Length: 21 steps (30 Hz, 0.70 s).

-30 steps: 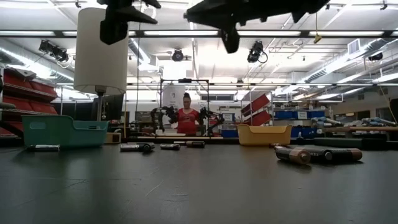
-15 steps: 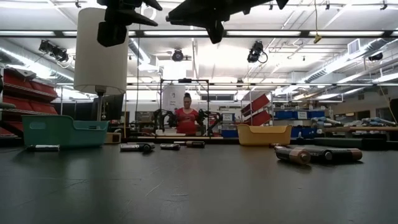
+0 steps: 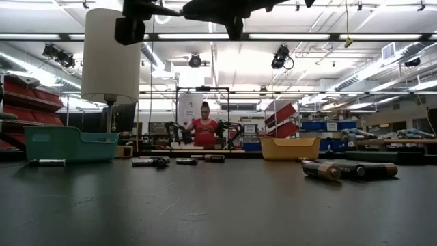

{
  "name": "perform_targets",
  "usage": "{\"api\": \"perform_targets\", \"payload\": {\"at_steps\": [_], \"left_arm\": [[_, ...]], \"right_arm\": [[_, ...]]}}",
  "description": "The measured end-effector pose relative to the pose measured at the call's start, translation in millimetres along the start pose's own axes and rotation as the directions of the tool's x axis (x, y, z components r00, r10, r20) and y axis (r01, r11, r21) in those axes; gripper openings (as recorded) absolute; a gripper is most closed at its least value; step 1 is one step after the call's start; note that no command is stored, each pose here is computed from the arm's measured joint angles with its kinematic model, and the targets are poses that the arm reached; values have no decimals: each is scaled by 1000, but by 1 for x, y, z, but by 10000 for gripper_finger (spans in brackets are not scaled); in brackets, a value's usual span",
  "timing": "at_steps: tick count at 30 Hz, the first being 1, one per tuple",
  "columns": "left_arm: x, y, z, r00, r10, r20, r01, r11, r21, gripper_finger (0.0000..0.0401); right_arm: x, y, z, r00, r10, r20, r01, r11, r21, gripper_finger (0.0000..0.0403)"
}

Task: Sort batteries
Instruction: Put the silver battery into the green bin

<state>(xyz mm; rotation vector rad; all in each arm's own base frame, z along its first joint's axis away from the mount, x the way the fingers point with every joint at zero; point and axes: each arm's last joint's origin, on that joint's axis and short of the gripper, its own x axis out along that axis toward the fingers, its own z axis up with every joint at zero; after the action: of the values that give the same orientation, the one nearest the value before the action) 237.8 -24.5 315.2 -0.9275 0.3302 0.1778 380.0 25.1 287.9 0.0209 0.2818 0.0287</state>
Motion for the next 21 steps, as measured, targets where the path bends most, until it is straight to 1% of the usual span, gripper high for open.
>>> {"api": "perform_targets", "payload": {"at_steps": [4, 15, 18, 21], "left_arm": [[0, -1, 3, 1000, -12, 27, 13, 1000, -10, 136], [1, -1, 5, 999, -9, 50, 10, 1000, -23, 136], [1, -3, 6, 997, -27, 65, 29, 999, -25, 136], [1, -5, 8, 995, -48, 89, 50, 999, -18, 132]], "right_arm": [[0, 0, 4, 999, -10, 46, 11, 1000, -15, 36], [-2, 1, 8, 997, -22, 70, 24, 999, -29, 36], [-2, 1, 9, 996, -26, 88, 29, 999, -36, 36], [-3, 2, 11, 993, -54, 105, 60, 997, -52, 36]]}}
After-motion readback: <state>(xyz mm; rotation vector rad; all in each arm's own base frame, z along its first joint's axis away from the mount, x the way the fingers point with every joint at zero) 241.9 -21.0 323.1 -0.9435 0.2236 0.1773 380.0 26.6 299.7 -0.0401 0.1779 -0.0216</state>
